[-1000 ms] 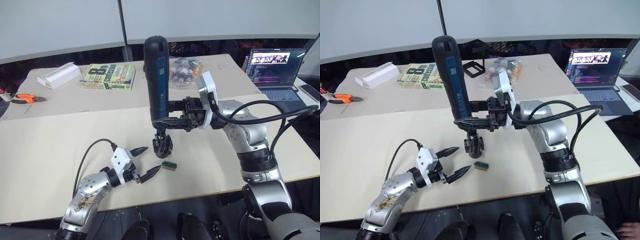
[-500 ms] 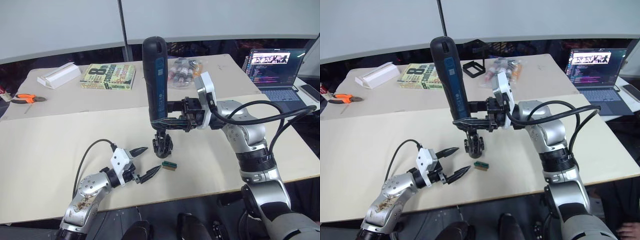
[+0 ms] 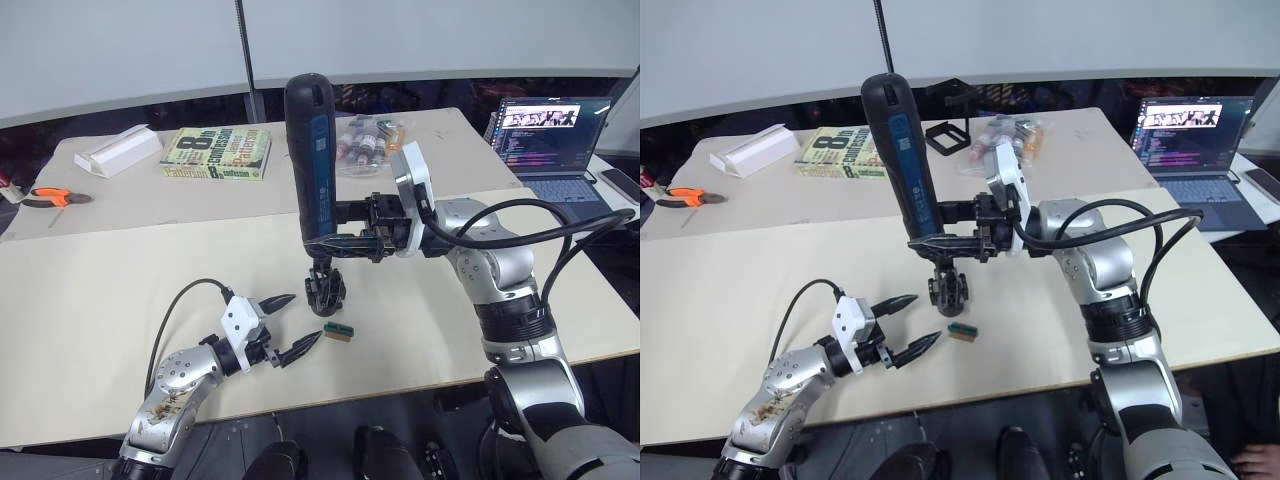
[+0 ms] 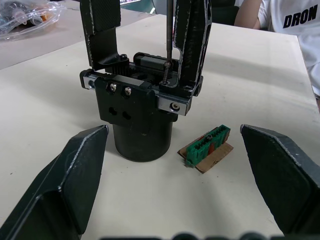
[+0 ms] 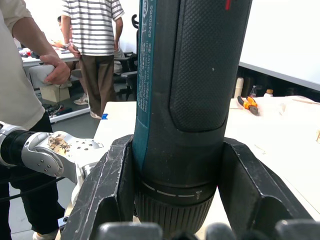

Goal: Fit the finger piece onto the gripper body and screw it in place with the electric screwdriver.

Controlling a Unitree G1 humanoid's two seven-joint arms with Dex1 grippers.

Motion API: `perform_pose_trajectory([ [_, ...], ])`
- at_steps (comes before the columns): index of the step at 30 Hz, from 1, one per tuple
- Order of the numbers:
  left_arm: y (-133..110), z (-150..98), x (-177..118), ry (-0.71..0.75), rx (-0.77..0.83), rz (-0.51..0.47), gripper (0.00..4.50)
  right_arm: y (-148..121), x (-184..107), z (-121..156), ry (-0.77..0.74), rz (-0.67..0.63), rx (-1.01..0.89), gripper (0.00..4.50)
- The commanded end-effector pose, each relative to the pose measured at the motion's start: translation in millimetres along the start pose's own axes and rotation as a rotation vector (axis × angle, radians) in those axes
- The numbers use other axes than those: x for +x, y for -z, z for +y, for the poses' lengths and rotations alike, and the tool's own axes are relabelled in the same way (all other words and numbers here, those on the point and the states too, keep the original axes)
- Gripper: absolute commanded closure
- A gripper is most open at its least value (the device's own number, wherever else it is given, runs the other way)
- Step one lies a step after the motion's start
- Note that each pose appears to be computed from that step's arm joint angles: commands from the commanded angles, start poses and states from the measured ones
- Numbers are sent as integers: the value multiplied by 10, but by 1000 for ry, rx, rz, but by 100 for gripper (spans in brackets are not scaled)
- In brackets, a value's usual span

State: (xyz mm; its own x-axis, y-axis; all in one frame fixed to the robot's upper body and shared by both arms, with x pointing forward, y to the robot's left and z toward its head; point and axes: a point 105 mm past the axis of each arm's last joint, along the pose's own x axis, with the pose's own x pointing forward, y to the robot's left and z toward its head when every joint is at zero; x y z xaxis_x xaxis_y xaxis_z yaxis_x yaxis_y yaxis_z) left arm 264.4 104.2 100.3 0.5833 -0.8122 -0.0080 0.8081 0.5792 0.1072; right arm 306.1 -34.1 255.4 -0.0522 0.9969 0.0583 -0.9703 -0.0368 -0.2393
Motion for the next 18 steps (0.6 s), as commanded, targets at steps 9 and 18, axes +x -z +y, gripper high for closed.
perform_pose_trajectory([
  [9, -98, -13, 7, 0, 28, -32, 0, -208, 30, 32, -36, -31, -50, 257],
  [18, -98, -13, 11, 0, 27, -33, 0, -205, 22, 33, -38, -25, -49, 257],
])
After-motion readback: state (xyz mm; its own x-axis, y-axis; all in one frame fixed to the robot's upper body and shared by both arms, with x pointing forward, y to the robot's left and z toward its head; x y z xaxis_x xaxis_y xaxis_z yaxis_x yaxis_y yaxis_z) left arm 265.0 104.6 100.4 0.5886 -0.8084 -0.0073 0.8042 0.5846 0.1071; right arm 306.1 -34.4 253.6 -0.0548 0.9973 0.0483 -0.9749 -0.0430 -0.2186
